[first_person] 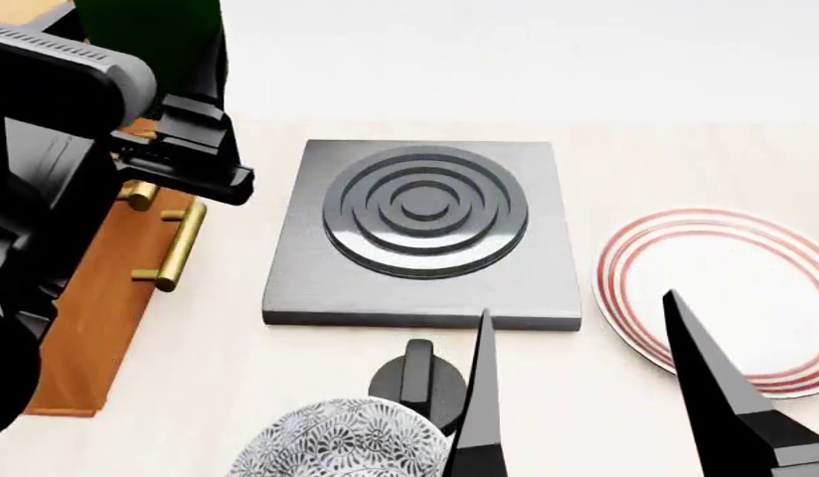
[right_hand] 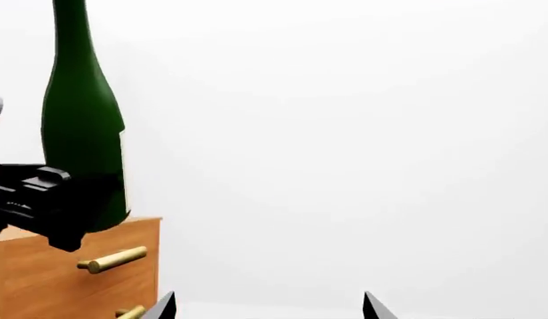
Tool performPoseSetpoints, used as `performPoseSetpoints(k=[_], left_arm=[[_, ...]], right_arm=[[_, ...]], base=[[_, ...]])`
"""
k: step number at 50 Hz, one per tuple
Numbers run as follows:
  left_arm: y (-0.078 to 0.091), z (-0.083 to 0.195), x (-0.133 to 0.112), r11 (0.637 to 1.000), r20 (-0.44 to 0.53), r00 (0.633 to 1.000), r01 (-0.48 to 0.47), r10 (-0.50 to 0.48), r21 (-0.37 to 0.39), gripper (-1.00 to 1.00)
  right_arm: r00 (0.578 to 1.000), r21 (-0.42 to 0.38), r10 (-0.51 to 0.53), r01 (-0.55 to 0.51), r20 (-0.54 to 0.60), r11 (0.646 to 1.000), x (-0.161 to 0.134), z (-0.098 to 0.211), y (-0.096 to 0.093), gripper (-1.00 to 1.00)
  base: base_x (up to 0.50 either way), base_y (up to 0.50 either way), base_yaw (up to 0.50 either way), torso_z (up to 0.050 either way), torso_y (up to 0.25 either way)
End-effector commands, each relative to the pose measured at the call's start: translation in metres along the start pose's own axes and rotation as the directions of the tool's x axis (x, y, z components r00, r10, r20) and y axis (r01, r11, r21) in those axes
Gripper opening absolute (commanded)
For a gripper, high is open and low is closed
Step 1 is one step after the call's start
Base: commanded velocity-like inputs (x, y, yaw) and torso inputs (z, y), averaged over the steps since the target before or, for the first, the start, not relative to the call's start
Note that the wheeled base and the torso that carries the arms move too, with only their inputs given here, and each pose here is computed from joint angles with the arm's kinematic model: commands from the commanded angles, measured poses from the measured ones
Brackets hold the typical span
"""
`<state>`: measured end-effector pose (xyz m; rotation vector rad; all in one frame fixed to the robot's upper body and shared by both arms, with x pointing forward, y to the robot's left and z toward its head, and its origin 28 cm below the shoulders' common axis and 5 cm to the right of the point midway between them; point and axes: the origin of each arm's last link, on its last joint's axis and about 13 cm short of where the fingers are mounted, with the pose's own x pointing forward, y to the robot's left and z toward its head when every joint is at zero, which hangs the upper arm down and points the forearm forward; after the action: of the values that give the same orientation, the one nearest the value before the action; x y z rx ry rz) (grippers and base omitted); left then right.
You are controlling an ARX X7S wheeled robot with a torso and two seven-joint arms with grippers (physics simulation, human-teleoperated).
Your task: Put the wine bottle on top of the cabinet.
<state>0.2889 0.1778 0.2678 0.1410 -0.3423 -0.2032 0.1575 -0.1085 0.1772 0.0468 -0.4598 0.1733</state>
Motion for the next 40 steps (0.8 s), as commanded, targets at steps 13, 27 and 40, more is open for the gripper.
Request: performPoseSetpoints(k=[13, 27, 40], left_arm=[[0.065, 0.043, 0.025, 0.973, 0.042, 0.979, -0.203, 0.199, 0.112, -1.0], [0.096, 0.059, 0.041, 0.938, 0.029, 0.954, -0.299, 0.299, 0.172, -1.0], [0.12, 0.07, 0.056, 0.893, 0.018, 0.921, -0.382, 0.389, 0.238, -1.0]], right_arm=[[1.0, -0.003, 0.002, -0.002, -0.003, 1.0, -0.004, -0.001, -0.001, 1.0], [1.0, 0.0, 0.007, -0.007, -0.006, 1.0, -0.004, -0.001, -0.001, 1.0], [1.0, 0.009, 0.018, -0.018, -0.006, 1.0, -0.004, -0.001, 0.001, 1.0]], base=[[0.0, 0.0, 0.0, 0.001, 0.001], [0.0, 0.0, 0.0, 0.0, 0.001], [0.0, 0.0, 0.0, 0.0, 0.001]])
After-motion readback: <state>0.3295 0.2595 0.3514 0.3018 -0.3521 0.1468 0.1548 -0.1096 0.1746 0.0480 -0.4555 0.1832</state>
